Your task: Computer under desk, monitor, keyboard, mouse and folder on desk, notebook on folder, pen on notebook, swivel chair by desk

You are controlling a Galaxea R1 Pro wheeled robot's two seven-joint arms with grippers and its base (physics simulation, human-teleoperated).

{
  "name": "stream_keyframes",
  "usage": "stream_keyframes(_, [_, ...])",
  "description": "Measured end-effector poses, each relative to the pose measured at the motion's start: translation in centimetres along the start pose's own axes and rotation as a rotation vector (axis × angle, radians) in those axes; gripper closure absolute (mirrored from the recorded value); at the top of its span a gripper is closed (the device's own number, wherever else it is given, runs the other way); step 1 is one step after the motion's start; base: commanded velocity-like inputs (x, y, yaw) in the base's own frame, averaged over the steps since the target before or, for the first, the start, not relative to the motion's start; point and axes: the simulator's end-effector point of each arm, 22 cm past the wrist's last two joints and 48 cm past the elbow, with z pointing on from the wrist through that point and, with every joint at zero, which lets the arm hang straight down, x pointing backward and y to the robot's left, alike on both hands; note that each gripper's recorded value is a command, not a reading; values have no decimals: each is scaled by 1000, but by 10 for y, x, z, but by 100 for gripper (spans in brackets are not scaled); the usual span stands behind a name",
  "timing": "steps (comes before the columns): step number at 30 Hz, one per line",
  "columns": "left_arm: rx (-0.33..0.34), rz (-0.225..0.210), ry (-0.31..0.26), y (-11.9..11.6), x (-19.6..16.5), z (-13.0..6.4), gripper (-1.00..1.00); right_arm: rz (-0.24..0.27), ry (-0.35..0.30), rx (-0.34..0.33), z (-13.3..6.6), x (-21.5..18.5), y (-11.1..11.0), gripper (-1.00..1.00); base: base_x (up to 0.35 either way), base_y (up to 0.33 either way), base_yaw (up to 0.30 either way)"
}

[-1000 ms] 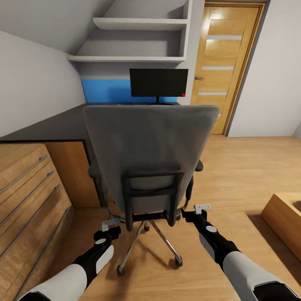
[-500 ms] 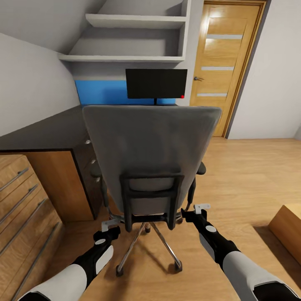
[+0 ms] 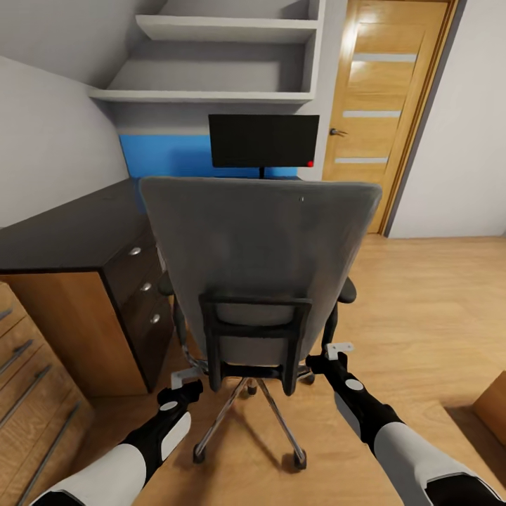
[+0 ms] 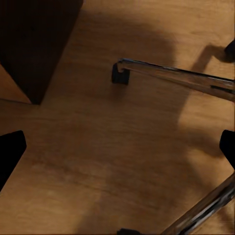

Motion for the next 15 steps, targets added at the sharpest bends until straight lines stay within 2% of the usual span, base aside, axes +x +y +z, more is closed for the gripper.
stream_keyframes(15, [3, 1, 0, -1, 0, 0, -100, 2, -7, 3, 0, 0, -1, -100, 321, 0, 14])
